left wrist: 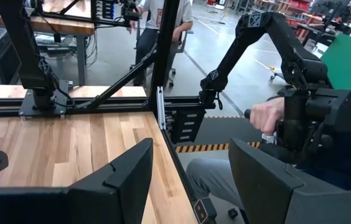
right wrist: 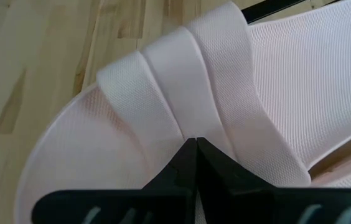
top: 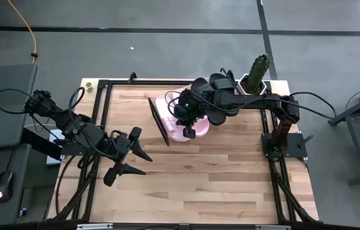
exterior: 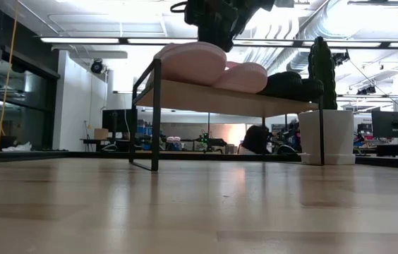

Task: Pick and place slides into the shelf
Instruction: Put the pink slide on the shelf

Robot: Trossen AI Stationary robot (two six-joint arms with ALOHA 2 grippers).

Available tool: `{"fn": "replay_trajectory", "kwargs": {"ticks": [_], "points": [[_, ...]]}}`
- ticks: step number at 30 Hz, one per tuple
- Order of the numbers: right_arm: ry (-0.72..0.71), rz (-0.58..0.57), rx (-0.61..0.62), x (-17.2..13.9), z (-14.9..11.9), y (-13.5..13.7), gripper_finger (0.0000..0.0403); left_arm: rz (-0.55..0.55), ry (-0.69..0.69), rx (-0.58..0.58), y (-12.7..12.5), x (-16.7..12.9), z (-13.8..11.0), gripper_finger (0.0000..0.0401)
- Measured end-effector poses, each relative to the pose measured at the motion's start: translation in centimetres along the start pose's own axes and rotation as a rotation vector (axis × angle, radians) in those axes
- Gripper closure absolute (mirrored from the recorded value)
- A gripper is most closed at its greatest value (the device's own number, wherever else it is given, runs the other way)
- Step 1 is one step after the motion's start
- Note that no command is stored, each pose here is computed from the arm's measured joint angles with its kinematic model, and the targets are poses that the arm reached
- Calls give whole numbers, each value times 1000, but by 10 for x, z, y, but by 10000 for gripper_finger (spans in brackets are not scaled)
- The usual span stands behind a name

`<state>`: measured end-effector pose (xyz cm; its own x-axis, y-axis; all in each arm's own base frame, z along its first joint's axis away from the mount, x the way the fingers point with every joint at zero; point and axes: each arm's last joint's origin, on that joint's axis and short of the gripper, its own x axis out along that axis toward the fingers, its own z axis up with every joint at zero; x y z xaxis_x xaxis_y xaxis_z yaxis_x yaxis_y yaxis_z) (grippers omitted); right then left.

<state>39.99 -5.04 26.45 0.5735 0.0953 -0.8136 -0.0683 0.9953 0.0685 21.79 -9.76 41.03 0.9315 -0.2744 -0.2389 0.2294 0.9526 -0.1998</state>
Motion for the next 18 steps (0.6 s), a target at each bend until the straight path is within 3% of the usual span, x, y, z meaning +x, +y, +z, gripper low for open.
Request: {"fn": "replay_trajectory", "kwargs": {"ticks": [18], "points": [[6, 3, 19, 0, 0, 0, 403, -1, 0, -8, 0, 0, 0, 201]]}}
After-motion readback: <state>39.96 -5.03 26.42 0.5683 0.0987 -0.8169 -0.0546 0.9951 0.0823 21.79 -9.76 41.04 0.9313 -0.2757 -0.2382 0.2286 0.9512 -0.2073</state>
